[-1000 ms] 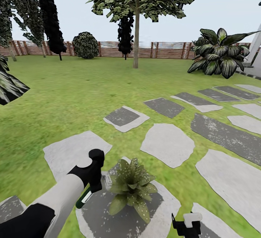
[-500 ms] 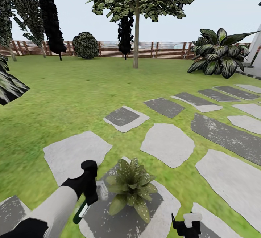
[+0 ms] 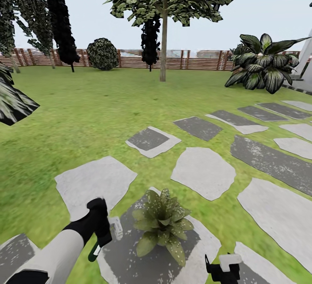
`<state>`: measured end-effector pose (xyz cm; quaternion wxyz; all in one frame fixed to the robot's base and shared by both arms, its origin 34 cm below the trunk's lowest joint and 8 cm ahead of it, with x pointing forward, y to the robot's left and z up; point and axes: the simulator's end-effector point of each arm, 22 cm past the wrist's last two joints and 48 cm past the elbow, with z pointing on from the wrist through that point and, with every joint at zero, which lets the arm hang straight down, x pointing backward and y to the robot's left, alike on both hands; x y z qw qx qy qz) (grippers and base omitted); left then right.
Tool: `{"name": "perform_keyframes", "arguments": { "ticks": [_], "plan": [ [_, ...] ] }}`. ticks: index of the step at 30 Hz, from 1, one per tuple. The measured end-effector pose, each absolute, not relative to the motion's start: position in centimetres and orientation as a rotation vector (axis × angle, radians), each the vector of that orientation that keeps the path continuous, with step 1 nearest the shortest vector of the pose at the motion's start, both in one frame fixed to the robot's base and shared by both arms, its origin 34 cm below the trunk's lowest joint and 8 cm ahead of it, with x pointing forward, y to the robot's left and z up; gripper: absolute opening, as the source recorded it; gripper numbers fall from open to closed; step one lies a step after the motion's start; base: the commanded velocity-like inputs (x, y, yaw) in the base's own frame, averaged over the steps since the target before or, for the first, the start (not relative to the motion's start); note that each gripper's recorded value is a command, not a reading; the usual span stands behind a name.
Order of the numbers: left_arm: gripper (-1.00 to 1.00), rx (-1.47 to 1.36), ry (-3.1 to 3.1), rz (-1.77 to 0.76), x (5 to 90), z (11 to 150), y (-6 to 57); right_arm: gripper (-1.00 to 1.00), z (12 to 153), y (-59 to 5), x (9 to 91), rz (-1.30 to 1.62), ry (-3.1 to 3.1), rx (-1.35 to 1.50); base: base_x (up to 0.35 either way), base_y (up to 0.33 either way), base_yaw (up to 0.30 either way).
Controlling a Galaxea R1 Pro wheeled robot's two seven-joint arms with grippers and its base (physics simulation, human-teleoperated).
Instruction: Pick up the pesticide atomizer in the garden and spray insectifuge to fully cover both potted plants in the garden.
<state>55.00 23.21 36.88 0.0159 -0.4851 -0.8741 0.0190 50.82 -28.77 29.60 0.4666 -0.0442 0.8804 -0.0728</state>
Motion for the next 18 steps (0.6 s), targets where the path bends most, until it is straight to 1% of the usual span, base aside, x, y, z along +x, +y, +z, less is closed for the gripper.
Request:
{"name": "perform_keyframes", "arguments": {
  "ticks": [2,5,13,18],
  "plan": [
    [-1.00,-1.521,-2.720,0.044,55.2,36.8,23.0,1.00,29.6,-28.8,50.8,-0.178,2.161,-0.108,0.000,0.016,0.000],
    [-1.00,-1.523,-2.748,-0.010,56.0,36.8,23.5,1.00,29.6,-28.8,50.8,-0.178,2.160,-0.109,0.000,0.247,-0.124],
    [-1.00,-1.526,-2.751,-0.011,56.1,36.8,23.4,1.00,29.6,-28.8,50.8,-0.177,2.161,-0.109,0.001,0.300,-0.287],
    [-1.00,-1.525,-2.752,-0.011,56.1,36.8,23.4,1.00,29.6,-28.8,50.8,-0.178,2.161,-0.110,0.101,0.305,-0.299]
  ]
}}
